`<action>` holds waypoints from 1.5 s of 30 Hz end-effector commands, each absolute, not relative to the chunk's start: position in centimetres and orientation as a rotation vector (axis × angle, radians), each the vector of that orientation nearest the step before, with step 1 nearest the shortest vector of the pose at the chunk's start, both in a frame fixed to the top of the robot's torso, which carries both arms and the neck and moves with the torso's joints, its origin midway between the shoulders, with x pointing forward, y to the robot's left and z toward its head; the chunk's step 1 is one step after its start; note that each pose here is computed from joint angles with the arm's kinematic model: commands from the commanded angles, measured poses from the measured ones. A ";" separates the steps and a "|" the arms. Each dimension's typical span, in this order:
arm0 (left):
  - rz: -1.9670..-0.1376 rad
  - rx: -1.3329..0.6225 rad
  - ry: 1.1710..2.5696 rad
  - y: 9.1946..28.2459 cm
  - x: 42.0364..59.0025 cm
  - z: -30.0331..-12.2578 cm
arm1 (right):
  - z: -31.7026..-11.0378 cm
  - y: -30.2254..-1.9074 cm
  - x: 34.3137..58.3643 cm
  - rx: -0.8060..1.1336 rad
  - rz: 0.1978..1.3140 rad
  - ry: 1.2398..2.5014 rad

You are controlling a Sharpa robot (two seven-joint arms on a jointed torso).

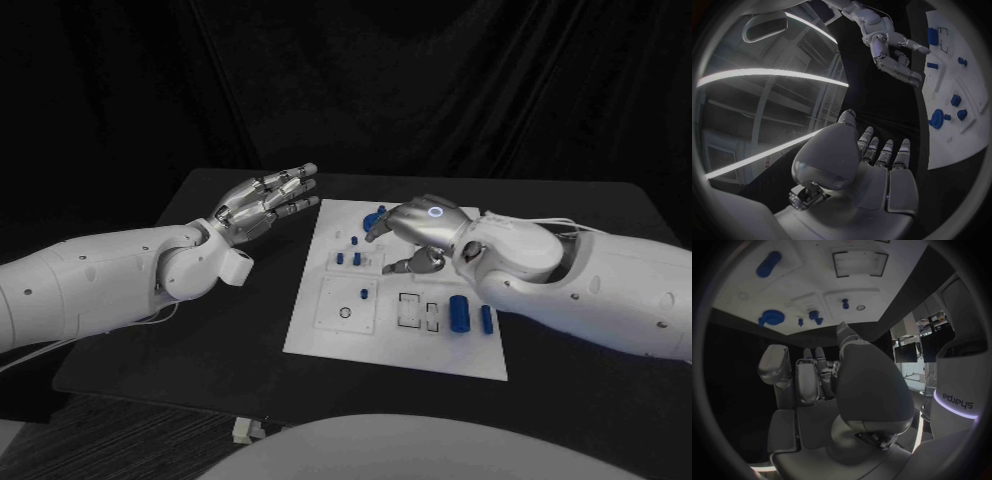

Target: Assemble the parts on the task board

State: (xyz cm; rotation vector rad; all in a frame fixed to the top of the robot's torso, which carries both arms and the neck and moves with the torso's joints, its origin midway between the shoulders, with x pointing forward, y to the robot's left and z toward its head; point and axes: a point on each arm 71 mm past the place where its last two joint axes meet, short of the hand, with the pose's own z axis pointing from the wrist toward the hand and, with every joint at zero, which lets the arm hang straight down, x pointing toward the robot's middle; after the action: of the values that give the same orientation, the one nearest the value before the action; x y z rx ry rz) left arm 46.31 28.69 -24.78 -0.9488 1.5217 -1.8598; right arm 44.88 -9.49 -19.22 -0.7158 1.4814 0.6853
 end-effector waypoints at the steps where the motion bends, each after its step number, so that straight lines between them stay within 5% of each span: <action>1: -1.907 -0.925 1.466 28.6 46.3 -24.4 | -17.4 -10.9 45.8 -0.599 0.686 1.413; 16: -1.909 -0.924 1.466 28.4 46.3 -24.5 | -16.8 -17.5 47.3 -0.485 0.521 1.462; 45: -1.911 -0.930 1.468 28.4 46.2 -24.8 | -24.0 -18.0 46.6 -0.554 0.495 1.714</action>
State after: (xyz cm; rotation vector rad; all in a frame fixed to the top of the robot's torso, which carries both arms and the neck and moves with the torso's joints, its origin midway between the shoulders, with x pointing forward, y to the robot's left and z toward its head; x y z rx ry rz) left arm 46.26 28.42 -25.17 -0.9538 1.5282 -1.8627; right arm 46.71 -18.02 -23.59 -0.5318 1.6838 0.4948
